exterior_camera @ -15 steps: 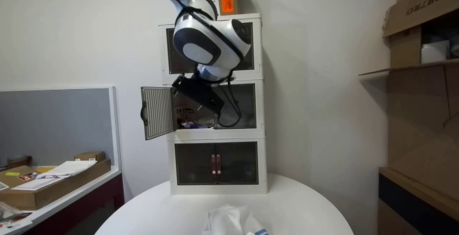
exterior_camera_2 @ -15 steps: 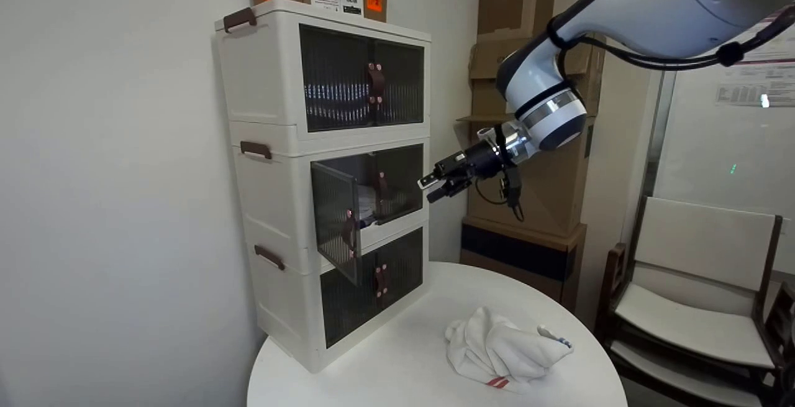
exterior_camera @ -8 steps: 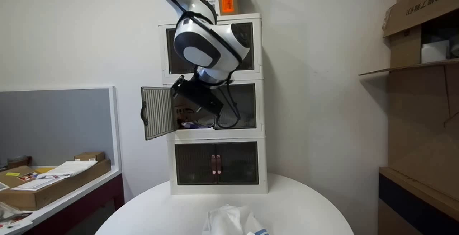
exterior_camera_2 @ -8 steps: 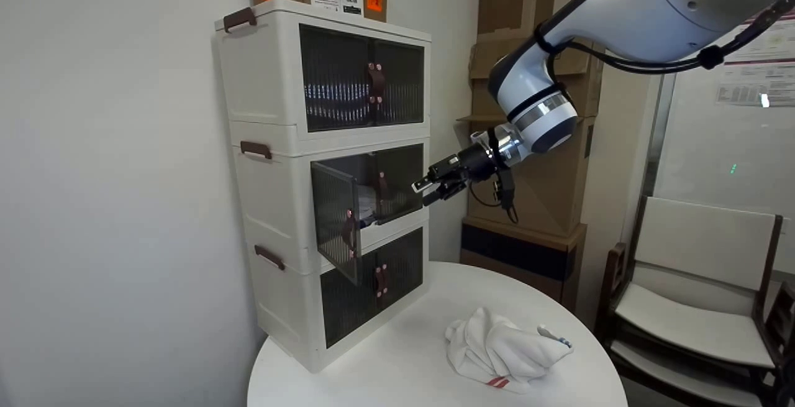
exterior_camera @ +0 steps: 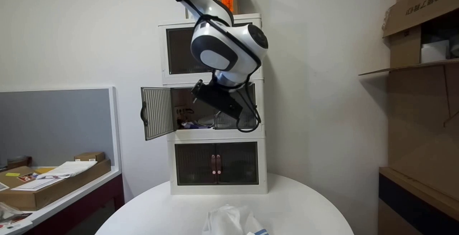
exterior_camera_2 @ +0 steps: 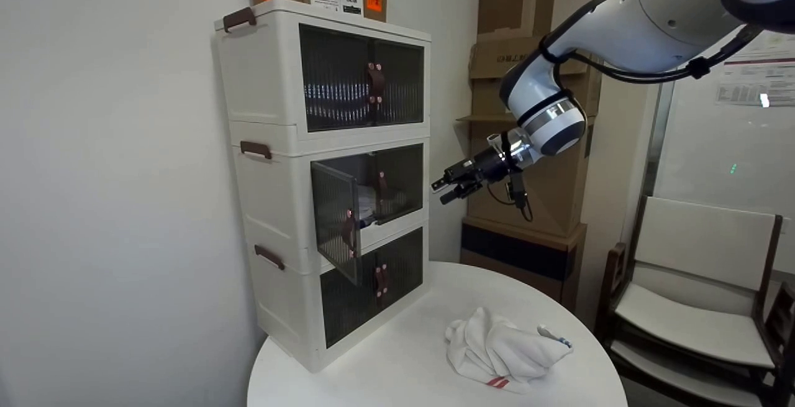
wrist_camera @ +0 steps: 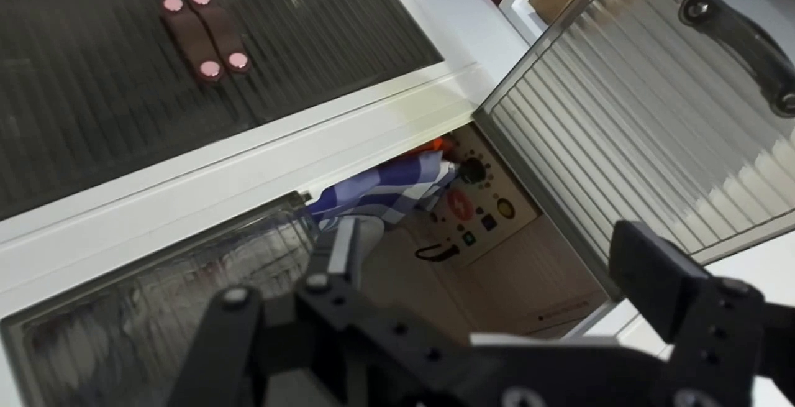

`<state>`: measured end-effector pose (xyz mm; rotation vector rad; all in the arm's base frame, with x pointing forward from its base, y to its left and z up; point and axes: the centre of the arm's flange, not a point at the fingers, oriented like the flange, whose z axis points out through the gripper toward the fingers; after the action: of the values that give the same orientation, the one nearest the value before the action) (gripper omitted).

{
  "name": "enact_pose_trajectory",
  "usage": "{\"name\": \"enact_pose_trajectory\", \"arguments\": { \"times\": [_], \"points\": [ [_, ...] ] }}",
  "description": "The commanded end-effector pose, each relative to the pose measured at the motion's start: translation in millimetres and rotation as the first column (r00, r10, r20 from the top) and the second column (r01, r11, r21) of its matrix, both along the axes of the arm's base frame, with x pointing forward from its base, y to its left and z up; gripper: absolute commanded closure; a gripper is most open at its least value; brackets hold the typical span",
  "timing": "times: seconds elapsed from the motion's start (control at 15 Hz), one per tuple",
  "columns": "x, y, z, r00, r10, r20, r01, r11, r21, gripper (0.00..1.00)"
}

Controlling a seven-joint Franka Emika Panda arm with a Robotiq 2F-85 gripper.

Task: Open the right door on the second cabinet

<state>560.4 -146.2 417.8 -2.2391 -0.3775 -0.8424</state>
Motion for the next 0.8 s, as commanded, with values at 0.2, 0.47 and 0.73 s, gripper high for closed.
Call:
{"name": "enact_pose_trajectory", "arguments": {
  "times": [0.2, 0.47, 0.73],
  "points": [
    [63, -19, -8, 0.998, 0.065, -0.014, -0.063, 0.991, 0.122, 0.00],
    [91, -13, -17, 0.990, 0.143, 0.004, -0.142, 0.983, 0.113, 0.00],
    [104, -12, -22, 0.987, 0.148, 0.068, -0.153, 0.986, 0.073, 0.00]
  ]
}}
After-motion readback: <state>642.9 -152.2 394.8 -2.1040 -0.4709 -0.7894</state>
